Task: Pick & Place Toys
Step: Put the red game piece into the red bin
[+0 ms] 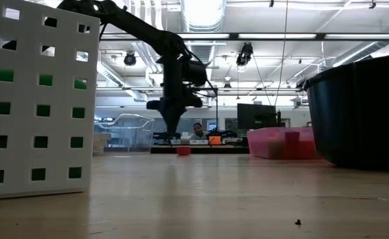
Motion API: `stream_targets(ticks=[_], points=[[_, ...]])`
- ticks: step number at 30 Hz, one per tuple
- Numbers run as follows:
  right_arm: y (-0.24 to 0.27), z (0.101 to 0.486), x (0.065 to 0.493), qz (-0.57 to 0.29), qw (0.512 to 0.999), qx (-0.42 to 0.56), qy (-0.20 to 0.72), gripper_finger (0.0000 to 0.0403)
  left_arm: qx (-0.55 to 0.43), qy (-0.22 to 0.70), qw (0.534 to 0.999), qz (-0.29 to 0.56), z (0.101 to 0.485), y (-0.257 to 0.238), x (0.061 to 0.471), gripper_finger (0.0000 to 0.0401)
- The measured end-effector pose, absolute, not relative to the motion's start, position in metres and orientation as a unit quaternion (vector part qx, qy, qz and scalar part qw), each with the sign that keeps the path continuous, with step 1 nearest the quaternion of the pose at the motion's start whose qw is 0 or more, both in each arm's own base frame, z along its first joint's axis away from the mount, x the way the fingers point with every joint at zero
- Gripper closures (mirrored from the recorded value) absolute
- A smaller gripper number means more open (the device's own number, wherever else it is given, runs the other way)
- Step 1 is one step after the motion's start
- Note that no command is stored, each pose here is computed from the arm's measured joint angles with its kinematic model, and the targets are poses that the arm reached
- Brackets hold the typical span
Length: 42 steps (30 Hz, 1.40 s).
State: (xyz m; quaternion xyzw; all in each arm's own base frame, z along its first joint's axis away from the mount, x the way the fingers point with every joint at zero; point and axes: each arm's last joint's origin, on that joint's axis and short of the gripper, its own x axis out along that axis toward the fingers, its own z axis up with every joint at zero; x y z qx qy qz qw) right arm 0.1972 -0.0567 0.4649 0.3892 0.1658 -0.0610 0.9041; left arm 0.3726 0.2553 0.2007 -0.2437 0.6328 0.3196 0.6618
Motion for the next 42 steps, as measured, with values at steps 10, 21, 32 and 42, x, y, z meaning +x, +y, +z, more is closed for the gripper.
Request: stream_targets(ticks=[10, 21, 32, 42], points=[[-0.057, 0.465, 0.197, -0.061, 0.904, 0.389, 0.165, 0.0065, -0.318, 0.594, 0.661, 0.330, 0.183, 0.256, 0.385, 0.0401], [-0.057, 0.465, 0.197, -0.061, 0.904, 0.391, 0.165, 0.0065, -0.315, 0.564, 0.684, 0.337, 0.179, 0.261, 0.392, 0.0401], [-0.057, 0.466, 0.197, -0.061, 0.902, 0.395, 0.161, 0.0065, -0.289, 0.575, 0.689, 0.334, 0.174, 0.260, 0.393, 0.0401], [-0.057, 0.466, 0.197, -0.061, 0.903, 0.395, 0.161, 0.0065, -0.186, 0.602, 0.721, 0.287, 0.180, 0.247, 0.404, 0.0401]])
